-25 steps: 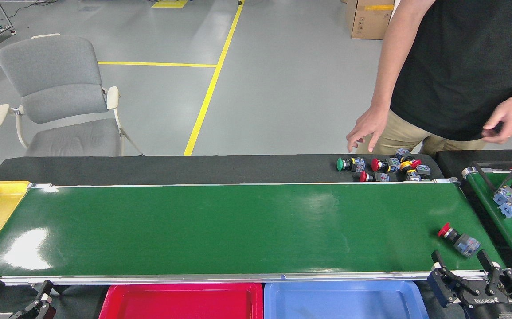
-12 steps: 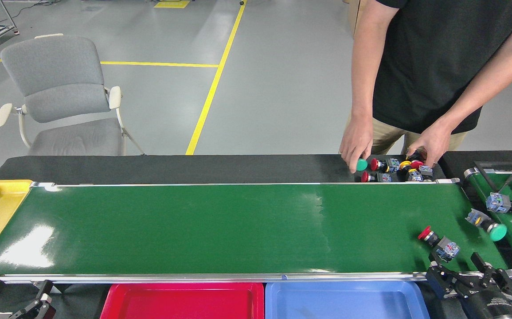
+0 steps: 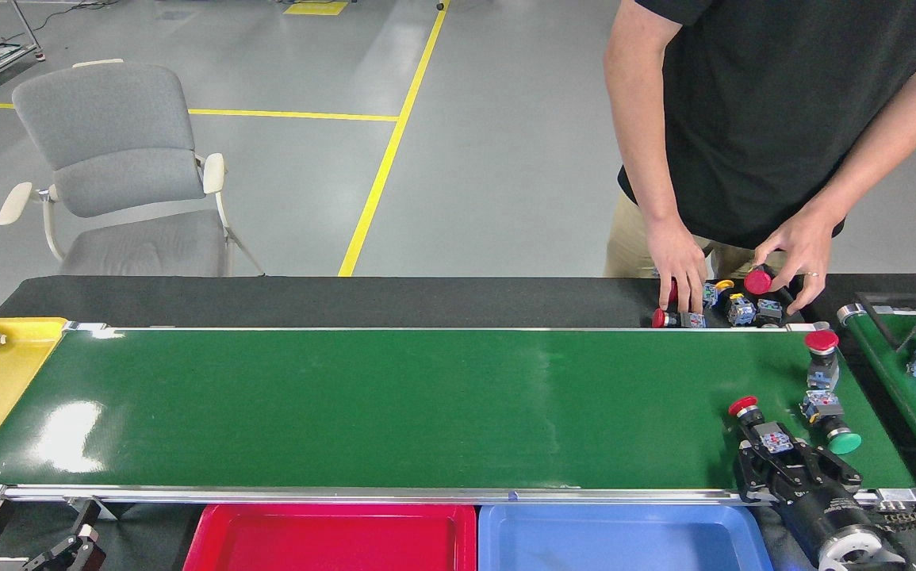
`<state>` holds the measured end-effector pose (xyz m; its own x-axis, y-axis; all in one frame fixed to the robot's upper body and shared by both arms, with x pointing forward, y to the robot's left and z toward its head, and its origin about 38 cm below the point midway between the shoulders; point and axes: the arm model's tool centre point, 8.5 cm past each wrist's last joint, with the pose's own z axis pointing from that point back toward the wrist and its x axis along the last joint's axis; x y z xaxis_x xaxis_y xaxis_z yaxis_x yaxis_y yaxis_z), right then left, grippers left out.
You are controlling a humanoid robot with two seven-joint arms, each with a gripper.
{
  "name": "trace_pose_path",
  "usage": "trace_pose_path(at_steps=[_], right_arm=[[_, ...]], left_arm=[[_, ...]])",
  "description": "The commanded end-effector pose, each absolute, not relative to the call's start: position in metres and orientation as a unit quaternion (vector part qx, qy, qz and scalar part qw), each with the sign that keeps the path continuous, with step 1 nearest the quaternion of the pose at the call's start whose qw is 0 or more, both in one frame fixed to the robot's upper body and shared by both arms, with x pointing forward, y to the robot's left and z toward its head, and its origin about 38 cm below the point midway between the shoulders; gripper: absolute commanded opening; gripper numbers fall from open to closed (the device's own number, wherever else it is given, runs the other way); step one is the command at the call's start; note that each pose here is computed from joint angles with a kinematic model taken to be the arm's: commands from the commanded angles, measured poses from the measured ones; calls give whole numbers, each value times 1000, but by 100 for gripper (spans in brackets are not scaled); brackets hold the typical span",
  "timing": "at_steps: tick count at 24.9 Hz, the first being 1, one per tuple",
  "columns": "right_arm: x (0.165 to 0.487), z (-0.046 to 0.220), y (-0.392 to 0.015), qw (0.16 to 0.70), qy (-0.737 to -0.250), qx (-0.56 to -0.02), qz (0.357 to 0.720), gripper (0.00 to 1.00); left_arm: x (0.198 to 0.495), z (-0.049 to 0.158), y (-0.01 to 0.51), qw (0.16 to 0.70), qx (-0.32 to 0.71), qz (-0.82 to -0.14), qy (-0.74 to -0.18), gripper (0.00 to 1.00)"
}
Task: Pick switch part from conveyor to tray
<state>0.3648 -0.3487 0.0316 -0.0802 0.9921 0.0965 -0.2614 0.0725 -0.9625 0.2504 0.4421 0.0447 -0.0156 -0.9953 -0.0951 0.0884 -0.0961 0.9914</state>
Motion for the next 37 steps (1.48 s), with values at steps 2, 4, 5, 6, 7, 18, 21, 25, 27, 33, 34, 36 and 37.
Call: trace_pose_path(at_steps=[2, 4, 5, 6, 7, 18, 21, 25, 27, 33, 34, 36, 37], right_arm=[[371, 67, -327, 470, -563, -377, 565, 24], [364, 85, -294, 378, -638, -328, 586, 25], [360, 91, -271, 339, -666, -299, 593, 27], [364, 96, -249, 326, -683, -288, 586, 29], [368, 100, -227, 313, -695, -274, 586, 30], [320, 69, -27, 154, -689, -109, 700, 98], [328, 79, -35, 162, -701, -124, 684, 98], [350, 95, -149, 277, -698, -247, 613, 98], [330, 92, -224, 352, -673, -320, 567, 98], [240, 53, -326, 523, -560, -439, 469, 93], [239, 51, -329, 540, -545, -457, 450, 93], [244, 47, -325, 558, -526, -468, 438, 93], [245, 46, -322, 563, -522, -470, 435, 93]], left_arm=[[254, 52, 444, 486, 506, -547, -457, 100], [254, 52, 445, 486, 506, -547, -457, 100], [254, 52, 444, 485, 505, -548, -458, 100], [254, 52, 444, 485, 505, -549, -458, 100], [254, 53, 445, 484, 505, -549, -458, 100], [277, 60, 432, 466, 502, -550, -478, 100], [275, 59, 432, 467, 501, -552, -476, 100], [272, 56, 433, 471, 500, -551, -474, 100], [271, 56, 433, 472, 500, -550, -474, 100], [268, 54, 433, 475, 500, -548, -473, 100], [268, 54, 434, 476, 501, -548, -471, 100], [268, 54, 433, 476, 500, -548, -472, 100], [268, 55, 433, 475, 501, -548, -472, 100]])
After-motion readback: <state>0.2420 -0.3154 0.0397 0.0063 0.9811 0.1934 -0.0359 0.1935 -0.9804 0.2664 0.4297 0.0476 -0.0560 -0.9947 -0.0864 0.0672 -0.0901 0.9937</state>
